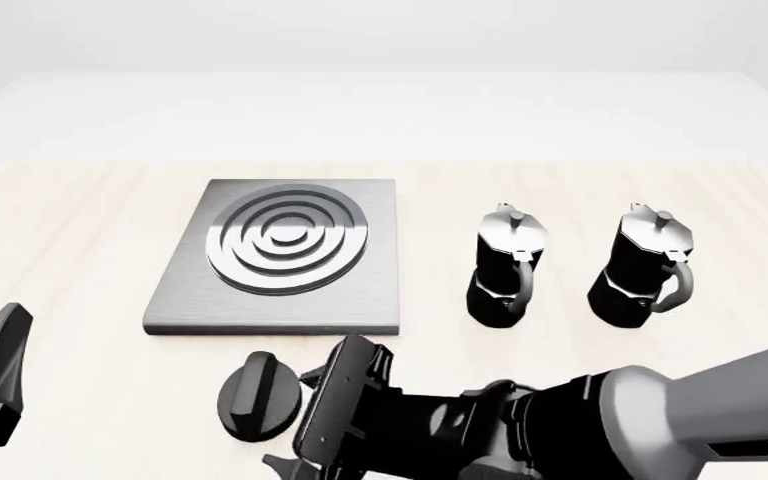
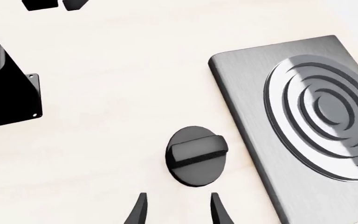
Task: Turn off the stove.
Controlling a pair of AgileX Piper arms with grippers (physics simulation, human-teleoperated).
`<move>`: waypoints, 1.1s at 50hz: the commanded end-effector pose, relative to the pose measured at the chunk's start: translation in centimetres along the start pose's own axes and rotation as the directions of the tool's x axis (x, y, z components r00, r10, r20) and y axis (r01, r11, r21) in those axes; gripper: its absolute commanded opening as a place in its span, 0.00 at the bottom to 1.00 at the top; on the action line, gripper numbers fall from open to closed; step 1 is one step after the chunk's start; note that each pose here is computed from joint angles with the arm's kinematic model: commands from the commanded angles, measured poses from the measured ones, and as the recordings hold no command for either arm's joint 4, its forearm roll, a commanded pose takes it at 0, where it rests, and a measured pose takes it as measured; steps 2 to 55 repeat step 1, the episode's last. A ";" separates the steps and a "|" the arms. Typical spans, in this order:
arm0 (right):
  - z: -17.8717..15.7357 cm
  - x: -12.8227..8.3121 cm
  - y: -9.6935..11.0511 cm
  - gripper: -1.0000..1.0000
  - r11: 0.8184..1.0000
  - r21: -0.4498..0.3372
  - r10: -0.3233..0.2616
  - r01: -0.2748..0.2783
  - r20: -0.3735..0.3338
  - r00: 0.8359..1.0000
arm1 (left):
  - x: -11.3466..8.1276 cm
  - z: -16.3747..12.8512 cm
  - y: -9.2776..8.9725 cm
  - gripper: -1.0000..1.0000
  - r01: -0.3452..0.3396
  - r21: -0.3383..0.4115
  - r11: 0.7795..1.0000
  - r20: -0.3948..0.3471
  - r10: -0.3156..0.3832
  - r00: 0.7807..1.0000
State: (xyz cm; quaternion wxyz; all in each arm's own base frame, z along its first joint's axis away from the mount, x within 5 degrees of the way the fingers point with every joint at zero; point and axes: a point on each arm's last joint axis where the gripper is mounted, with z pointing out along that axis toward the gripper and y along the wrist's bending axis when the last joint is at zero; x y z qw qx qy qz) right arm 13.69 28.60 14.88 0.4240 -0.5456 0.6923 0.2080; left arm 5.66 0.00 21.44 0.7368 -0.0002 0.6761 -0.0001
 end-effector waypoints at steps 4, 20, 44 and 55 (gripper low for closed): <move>-2.3 1.0 -1.0 1.00 0.999 0.032 0.019 -0.019 -0.003 1.000 | 0.0 0.0 0.0 1.00 0.000 0.000 1.000 0.000 0.000 1.000; -2.3 1.0 -1.0 1.00 0.999 0.032 0.019 -0.019 -0.003 1.000 | 0.0 0.0 0.0 1.00 0.000 0.000 1.000 0.000 0.000 1.000; -2.3 1.0 -1.0 1.00 0.999 0.032 0.019 -0.019 -0.003 1.000 | 0.0 0.0 0.0 1.00 0.000 0.000 1.000 0.000 0.000 1.000; -2.3 1.0 -1.0 1.00 0.999 0.032 0.019 -0.019 -0.003 1.000 | 0.0 0.0 0.0 1.00 0.000 0.000 1.000 0.000 0.000 1.000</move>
